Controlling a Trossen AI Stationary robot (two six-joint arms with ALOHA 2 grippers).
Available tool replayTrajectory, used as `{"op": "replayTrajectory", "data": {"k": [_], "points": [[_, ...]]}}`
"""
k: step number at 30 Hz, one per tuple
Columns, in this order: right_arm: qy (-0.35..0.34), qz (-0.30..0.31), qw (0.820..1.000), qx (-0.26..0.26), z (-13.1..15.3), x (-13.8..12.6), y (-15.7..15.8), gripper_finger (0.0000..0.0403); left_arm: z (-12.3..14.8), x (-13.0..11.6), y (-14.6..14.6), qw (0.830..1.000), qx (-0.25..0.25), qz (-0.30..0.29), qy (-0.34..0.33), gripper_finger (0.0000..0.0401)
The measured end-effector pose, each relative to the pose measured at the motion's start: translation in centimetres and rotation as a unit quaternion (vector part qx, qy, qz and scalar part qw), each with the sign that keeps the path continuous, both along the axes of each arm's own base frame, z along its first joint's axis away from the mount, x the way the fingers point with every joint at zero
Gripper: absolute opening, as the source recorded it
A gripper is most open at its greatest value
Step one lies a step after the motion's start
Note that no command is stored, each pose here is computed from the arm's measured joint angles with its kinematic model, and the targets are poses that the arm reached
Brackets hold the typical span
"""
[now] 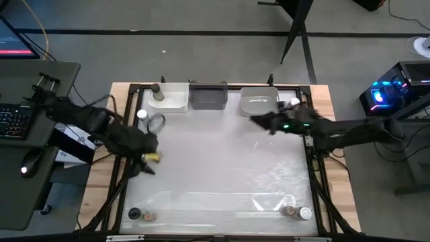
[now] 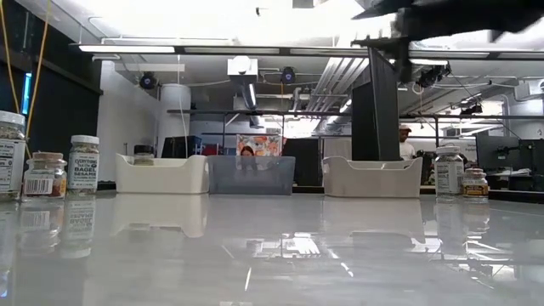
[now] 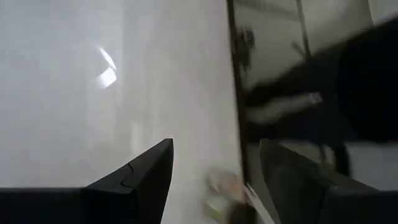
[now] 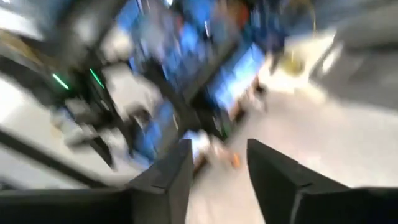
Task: Sort spices by type
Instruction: Put the black seasoning bottle into the white bin
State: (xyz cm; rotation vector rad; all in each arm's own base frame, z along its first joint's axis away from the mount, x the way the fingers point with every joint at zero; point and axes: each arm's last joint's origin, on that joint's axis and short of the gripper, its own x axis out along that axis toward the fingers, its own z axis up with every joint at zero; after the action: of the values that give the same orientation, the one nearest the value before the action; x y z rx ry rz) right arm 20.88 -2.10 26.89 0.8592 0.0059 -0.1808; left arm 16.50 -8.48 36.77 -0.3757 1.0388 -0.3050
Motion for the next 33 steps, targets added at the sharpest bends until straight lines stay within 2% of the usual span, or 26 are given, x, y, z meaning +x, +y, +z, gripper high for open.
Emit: {"op": "replayTrajectory", "data": {"k": [2,5,7,9,11,13,18,23,25,28,33], "points": [[0.052,0.040,0.998,-0.020,-0.3,1.8,0.0,0.0175,-1.0,0.6,-2.1,0.999,-0.010,-0.009,0.045,0.0223],[0.104,0.091,0.989,-0.044,-0.7,4.0,0.1,0.0195,-3.0,1.0,-6.0,0.993,0.000,-0.031,0.110,0.0223],[0.120,0.126,0.983,-0.056,-1.0,5.1,0.2,0.0203,-4.6,1.0,-8.6,0.987,0.013,-0.044,0.156,0.0223],[0.123,0.153,0.978,-0.064,-1.2,5.9,0.5,0.0208,-5.9,0.5,-10.8,0.980,0.018,-0.029,0.197,0.0223],[0.126,0.169,0.975,-0.065,-1.3,6.4,0.8,0.0211,-6.5,-0.2,-12.7,0.977,0.003,-0.012,0.214,0.0223],[0.133,0.178,0.973,-0.064,-1.6,6.6,1.1,0.0211,-6.7,-1.1,-14.2,0.979,-0.003,0.007,0.203,0.0223],[0.138,0.191,0.969,-0.077,-1.8,6.6,1.9,0.0211,-6.9,-3.2,-15.1,0.984,0.042,0.076,0.157,0.0223],[0.139,0.194,0.968,-0.079,-1.8,6.6,2.5,0.0211,-8.4,-5.3,-16.3,0.980,0.066,0.060,0.176,0.0223],[0.140,0.190,0.969,-0.079,-1.8,6.7,2.6,0.0211,-9.1,-5.8,-16.6,0.977,0.074,0.071,0.189,0.0223],[0.141,0.186,0.969,-0.081,-1.8,6.7,2.7,0.0211,-9.8,-6.0,-17.0,0.973,0.081,0.083,0.198,0.0223],[0.142,0.179,0.971,-0.070,-1.8,6.7,2.8,0.0211,-10.1,-5.7,-17.0,0.975,0.102,0.049,0.190,0.0223]]}}
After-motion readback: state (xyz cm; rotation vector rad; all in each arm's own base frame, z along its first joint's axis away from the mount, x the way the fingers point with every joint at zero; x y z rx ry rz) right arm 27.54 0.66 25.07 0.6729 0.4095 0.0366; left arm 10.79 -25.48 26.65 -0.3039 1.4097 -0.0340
